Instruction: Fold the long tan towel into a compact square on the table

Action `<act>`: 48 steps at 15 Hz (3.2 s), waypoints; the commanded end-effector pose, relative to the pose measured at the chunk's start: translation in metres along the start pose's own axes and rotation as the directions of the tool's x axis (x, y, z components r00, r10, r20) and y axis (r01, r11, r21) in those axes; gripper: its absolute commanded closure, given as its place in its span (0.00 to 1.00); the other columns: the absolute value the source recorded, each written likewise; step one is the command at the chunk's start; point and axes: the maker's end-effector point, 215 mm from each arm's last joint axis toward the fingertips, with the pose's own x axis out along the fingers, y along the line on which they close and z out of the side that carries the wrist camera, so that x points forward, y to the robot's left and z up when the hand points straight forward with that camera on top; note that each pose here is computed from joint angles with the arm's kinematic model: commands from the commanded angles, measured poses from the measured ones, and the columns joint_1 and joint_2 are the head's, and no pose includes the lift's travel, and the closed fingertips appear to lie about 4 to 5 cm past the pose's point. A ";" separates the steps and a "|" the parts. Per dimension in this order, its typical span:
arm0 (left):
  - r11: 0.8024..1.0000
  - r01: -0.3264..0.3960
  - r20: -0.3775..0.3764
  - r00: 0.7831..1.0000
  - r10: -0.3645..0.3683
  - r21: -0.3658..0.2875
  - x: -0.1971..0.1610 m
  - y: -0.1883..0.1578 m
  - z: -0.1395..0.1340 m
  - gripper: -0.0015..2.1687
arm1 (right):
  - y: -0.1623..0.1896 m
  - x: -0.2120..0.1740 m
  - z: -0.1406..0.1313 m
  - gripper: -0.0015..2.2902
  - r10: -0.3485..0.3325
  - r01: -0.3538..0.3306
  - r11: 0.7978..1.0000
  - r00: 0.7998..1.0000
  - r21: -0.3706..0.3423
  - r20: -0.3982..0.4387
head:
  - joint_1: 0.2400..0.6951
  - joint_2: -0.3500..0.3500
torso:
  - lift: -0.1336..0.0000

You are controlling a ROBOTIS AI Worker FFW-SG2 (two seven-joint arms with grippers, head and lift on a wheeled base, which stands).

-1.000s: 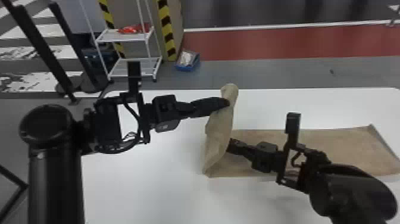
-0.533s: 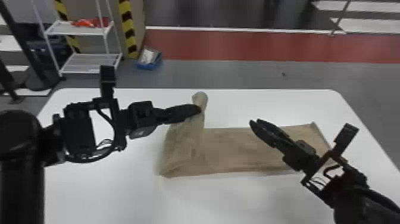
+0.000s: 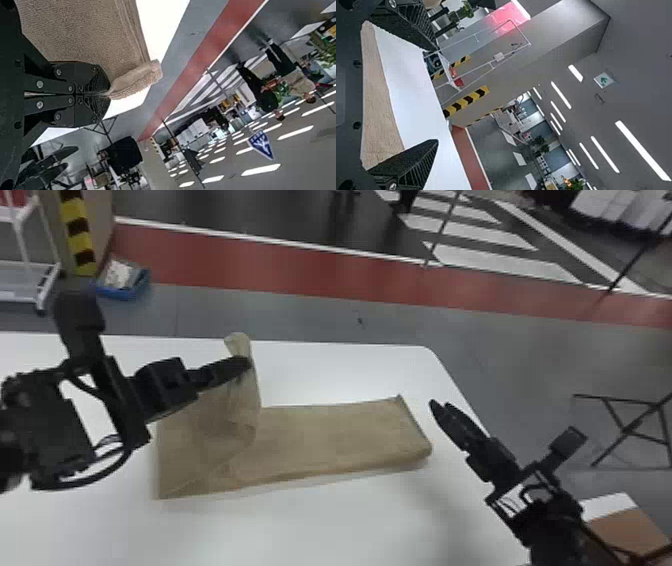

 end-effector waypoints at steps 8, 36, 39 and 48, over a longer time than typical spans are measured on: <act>0.995 -0.067 -0.062 0.995 0.071 0.076 0.034 0.003 -0.045 0.76 | -0.005 -0.030 0.011 0.02 -0.006 0.006 1.000 0.999 0.009 0.035 | 1.00 0.00 | 0.07; 0.867 -0.406 0.067 0.912 0.405 0.288 -0.105 0.167 -0.011 0.04 | 0.090 0.079 -0.118 0.15 -0.248 0.181 0.954 0.926 -0.241 -0.284 | 1.00 0.27 | 0.07; 0.862 -0.410 0.062 0.909 0.411 0.296 -0.111 0.174 -0.016 0.04 | 0.101 0.090 -0.139 0.18 -0.305 0.204 0.926 0.901 -0.319 -0.310 | 1.00 0.33 | 0.07; 0.883 -0.387 0.032 0.919 0.393 0.265 -0.125 0.182 -0.037 0.04 | 0.089 0.095 -0.175 0.18 -0.433 0.250 0.865 0.812 -0.435 -0.392 | 1.00 0.41 | 0.07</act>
